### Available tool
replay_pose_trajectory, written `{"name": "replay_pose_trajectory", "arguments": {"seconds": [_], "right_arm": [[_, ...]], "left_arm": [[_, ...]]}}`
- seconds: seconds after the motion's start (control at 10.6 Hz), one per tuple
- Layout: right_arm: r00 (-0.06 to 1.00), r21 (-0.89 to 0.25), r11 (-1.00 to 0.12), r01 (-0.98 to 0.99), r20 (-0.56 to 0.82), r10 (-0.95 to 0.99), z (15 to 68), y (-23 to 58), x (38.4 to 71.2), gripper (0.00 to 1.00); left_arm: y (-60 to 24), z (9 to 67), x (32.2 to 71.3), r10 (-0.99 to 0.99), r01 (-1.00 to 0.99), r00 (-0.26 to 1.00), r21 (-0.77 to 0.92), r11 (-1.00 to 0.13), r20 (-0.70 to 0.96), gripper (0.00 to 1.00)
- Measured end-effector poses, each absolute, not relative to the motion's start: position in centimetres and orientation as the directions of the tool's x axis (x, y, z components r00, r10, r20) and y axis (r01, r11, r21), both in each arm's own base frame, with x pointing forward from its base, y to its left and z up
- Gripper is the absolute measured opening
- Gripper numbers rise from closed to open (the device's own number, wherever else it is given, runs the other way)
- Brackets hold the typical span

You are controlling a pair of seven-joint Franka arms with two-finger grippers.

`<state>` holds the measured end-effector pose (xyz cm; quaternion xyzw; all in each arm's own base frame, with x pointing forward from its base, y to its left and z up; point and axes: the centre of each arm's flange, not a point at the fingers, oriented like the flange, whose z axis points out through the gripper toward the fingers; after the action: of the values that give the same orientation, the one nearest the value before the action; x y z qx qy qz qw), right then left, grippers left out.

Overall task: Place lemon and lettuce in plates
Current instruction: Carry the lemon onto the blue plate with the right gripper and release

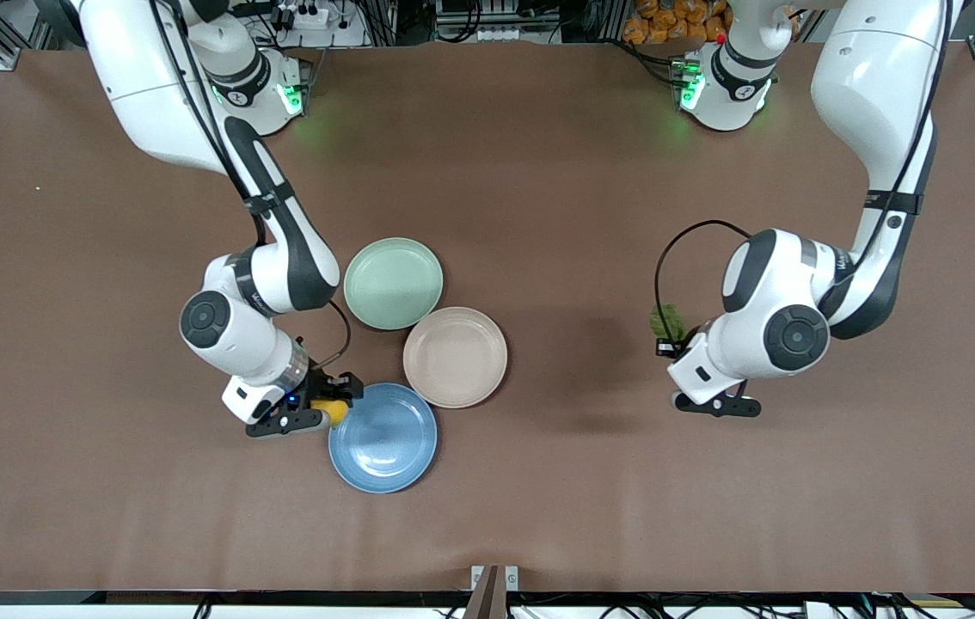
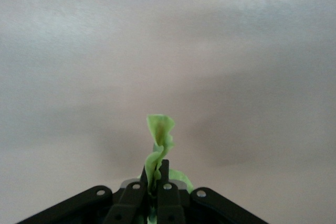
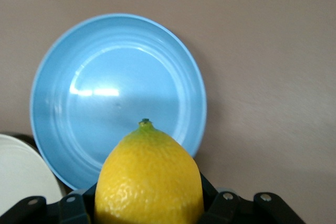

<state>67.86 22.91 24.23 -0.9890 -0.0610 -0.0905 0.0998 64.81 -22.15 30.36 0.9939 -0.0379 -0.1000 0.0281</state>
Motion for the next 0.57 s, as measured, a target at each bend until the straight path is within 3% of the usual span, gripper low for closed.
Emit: {"name": "replay_pose_trajectory", "arguments": {"seconds": [0.57], "right_arm": [[0.967,-0.232,-0.965,0.121,0.249,0.062,20.3,26.4,69.3,0.59]], "left_arm": [[-30.5,31.4,62.0,-0.024,-0.016,0.983,0.046,-0.999,-0.183,0.04]]}}
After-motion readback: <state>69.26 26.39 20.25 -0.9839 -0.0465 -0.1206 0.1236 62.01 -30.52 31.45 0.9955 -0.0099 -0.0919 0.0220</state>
